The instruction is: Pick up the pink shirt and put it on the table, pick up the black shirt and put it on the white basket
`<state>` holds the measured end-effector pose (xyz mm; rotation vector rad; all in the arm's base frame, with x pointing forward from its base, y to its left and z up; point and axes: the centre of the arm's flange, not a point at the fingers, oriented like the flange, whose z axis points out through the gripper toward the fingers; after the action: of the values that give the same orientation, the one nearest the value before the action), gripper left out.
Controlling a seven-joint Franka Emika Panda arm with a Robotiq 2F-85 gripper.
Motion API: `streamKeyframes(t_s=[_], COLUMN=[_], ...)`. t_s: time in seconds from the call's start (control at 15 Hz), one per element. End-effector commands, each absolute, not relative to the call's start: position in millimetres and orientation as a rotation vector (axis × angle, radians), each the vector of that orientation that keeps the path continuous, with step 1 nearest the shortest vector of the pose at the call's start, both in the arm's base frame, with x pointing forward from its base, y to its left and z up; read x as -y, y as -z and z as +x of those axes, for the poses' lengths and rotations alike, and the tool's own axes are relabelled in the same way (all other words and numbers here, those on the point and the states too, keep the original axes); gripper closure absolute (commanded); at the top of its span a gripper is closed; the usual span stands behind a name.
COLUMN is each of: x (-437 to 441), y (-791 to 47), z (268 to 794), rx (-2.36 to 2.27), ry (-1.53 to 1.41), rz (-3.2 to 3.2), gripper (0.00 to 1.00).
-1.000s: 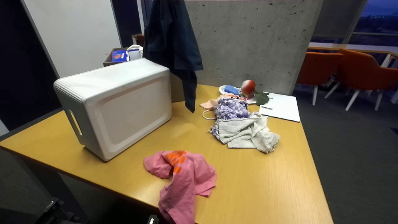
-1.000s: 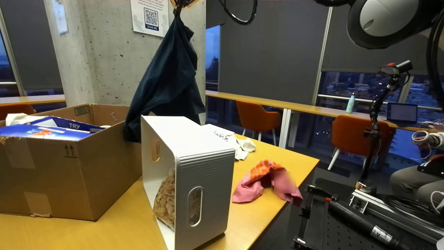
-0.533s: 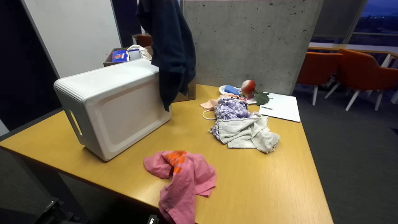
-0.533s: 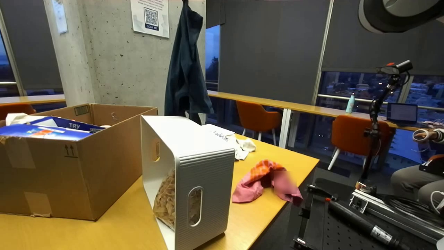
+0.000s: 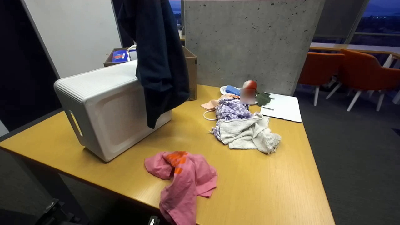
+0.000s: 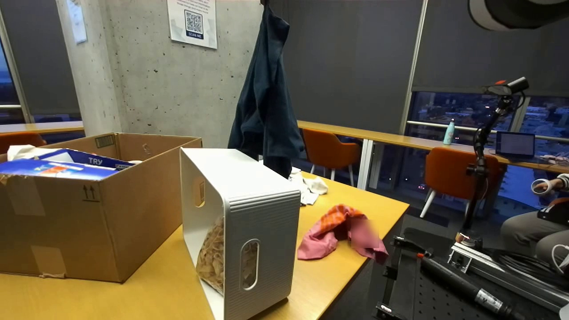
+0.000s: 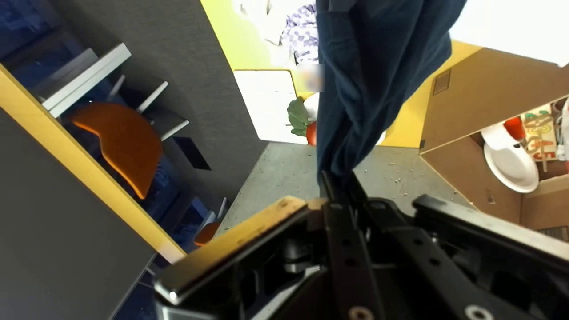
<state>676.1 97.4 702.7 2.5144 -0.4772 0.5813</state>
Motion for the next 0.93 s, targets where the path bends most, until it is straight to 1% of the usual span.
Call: streamKeyframes(t_s=[0.0, 0.2, 0.47, 0.87], x=[-108, -125, -161, -262], y=[-644, -618, -575, -509], z=[624, 630, 645, 665], rx=[0.467, 0.482, 0.446, 0.283], ry=[-0.523, -0.466, -0.475, -0.639], rz=[2.538, 2.547, 2.580, 2.686], gripper=[0.99, 0.99, 0.99, 0.99])
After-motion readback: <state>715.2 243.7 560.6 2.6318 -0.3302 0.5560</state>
